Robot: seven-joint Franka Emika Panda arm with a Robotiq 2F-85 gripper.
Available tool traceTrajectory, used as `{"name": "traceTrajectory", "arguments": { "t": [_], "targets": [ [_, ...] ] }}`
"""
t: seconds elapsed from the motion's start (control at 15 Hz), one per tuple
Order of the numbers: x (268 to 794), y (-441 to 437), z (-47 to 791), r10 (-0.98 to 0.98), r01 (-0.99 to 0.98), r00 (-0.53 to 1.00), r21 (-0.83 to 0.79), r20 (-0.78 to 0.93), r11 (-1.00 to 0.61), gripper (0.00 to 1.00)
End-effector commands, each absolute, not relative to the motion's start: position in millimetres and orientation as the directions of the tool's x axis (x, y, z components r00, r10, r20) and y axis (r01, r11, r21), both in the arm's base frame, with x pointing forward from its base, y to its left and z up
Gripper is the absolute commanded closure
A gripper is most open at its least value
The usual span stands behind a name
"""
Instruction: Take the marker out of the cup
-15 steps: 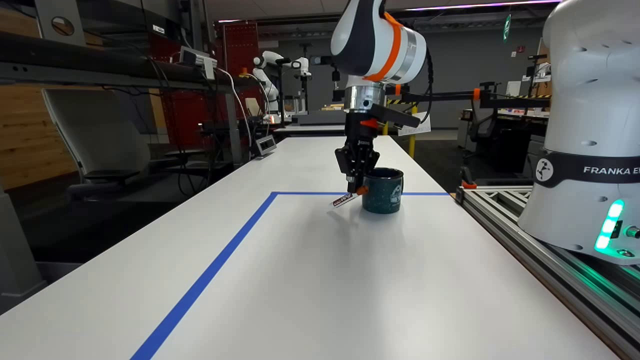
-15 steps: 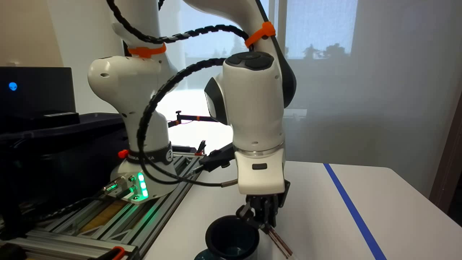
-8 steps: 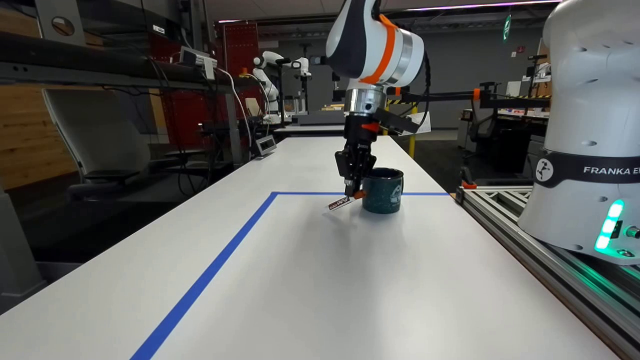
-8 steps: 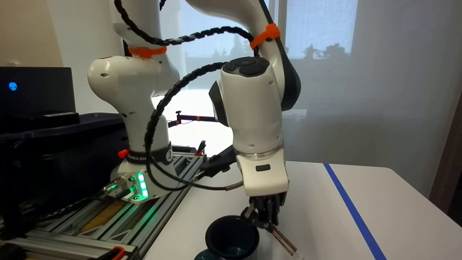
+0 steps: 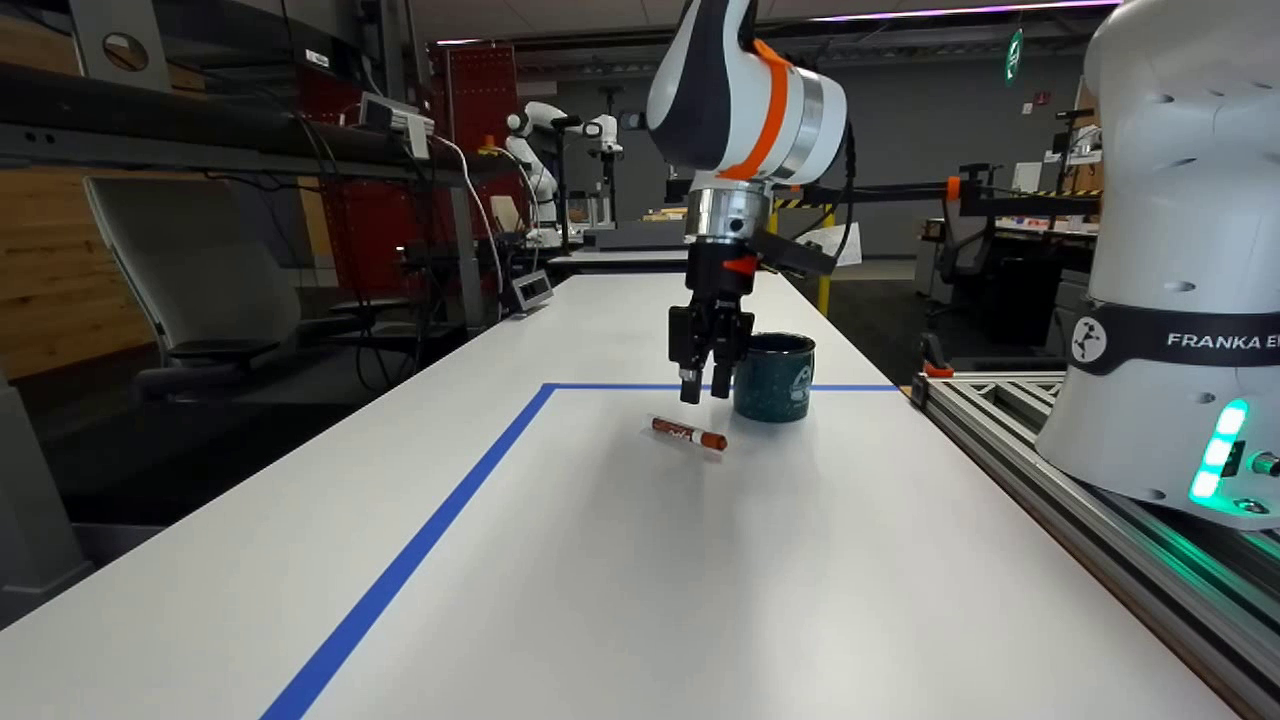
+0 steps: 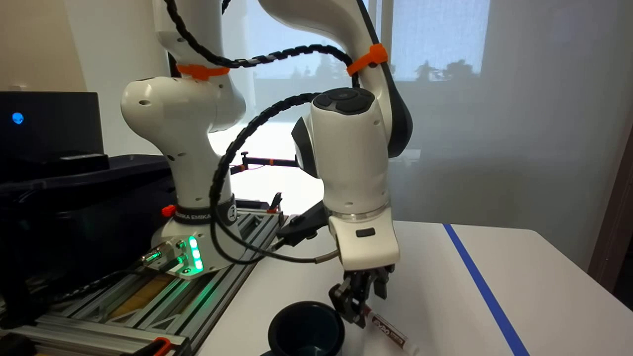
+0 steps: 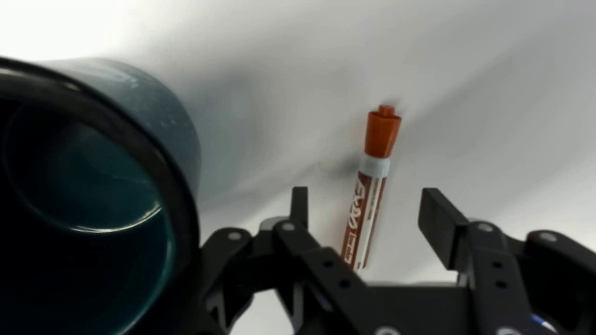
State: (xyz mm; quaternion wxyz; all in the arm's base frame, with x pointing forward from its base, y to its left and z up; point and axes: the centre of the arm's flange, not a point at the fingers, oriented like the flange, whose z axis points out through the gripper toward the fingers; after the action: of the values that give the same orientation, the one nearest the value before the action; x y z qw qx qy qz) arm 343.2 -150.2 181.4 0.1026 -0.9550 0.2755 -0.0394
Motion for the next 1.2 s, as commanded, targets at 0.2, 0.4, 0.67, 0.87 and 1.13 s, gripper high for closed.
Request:
{"name": "traceTrajectory", "arguments": {
  "t": [0.2,0.4,0.67,0.87,1.13],
  "targets": [
    [344.5,-125.5,210.3,-0.462,-0.447,0.884,-0.165,0.065,-0.879,0.0],
    [352.4,-118.1,220.7,-0.382,-0.369,0.921,-0.151,0.075,-0.917,0.0],
    [357.2,-117.9,243.0,-0.295,-0.284,0.95,-0.109,0.101,-0.953,0.0],
    [357.2,-120.6,272.2,-0.222,-0.206,0.963,-0.114,0.15,-0.972,0.0],
    [350.6,-117.7,316.5,-0.175,-0.158,0.971,-0.113,0.164,-0.981,0.0]
  ]
}}
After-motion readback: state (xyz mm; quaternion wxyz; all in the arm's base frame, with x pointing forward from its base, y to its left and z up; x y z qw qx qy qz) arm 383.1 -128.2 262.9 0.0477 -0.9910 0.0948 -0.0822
